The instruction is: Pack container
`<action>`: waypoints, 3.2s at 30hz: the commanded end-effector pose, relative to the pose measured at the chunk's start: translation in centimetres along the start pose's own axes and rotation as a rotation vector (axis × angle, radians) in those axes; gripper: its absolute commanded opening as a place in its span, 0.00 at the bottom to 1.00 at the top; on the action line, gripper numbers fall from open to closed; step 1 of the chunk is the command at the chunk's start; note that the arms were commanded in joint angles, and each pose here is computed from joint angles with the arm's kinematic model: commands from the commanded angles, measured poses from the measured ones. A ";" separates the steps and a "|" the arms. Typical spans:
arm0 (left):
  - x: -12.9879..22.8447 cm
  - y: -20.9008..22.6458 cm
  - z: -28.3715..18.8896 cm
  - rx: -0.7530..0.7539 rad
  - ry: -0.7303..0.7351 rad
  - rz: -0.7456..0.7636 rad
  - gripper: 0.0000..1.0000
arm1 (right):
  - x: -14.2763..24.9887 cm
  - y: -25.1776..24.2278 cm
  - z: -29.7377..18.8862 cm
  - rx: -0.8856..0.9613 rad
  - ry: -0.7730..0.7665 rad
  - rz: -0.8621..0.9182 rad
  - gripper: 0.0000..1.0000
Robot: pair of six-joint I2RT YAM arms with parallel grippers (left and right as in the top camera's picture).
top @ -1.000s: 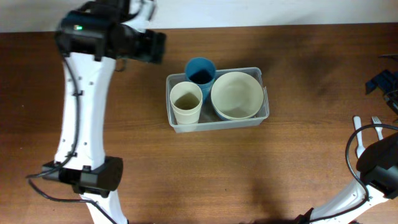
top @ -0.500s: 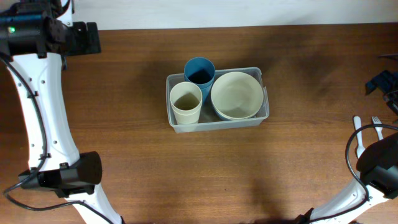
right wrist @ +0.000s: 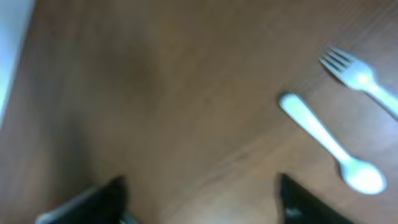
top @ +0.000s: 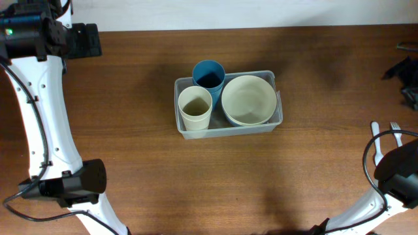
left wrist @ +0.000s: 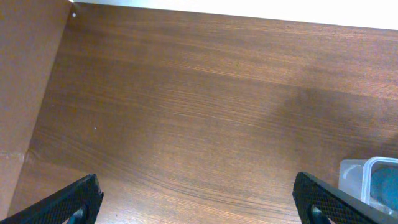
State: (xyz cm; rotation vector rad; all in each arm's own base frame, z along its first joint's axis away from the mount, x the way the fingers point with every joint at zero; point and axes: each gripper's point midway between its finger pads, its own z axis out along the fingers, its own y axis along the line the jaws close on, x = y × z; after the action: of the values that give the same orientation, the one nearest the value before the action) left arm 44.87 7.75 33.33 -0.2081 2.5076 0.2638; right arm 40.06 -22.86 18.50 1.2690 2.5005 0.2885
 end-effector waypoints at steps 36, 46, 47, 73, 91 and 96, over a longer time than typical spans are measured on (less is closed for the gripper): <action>0.9 8.1 -0.3 -0.271 0.031 -0.079 1.00 | 32.9 28.1 3.5 -0.404 0.434 -0.877 0.04; 1.0 9.0 -0.6 -0.320 0.033 -0.079 1.00 | 37.2 28.8 3.8 -0.405 0.487 -0.934 0.04; 1.0 9.1 -0.6 -0.327 0.034 -0.079 1.00 | 37.4 28.8 3.8 -0.406 0.489 -0.938 0.04; 1.4 9.0 -0.6 -0.327 0.052 -0.073 1.00 | 35.0 29.8 5.1 -0.375 0.356 -0.958 0.04; 1.4 9.0 -0.6 -0.326 0.052 -0.073 1.00 | 37.5 30.6 4.1 -0.483 0.440 -1.011 0.04; 1.4 9.0 -0.6 -0.326 0.052 -0.074 1.00 | 36.7 30.1 4.7 -0.428 0.406 -1.008 0.04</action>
State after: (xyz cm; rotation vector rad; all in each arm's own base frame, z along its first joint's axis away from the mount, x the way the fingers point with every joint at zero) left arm 41.65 15.67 33.84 -0.4212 2.5056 0.6217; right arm 43.86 24.60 17.50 -0.2700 2.7955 0.8319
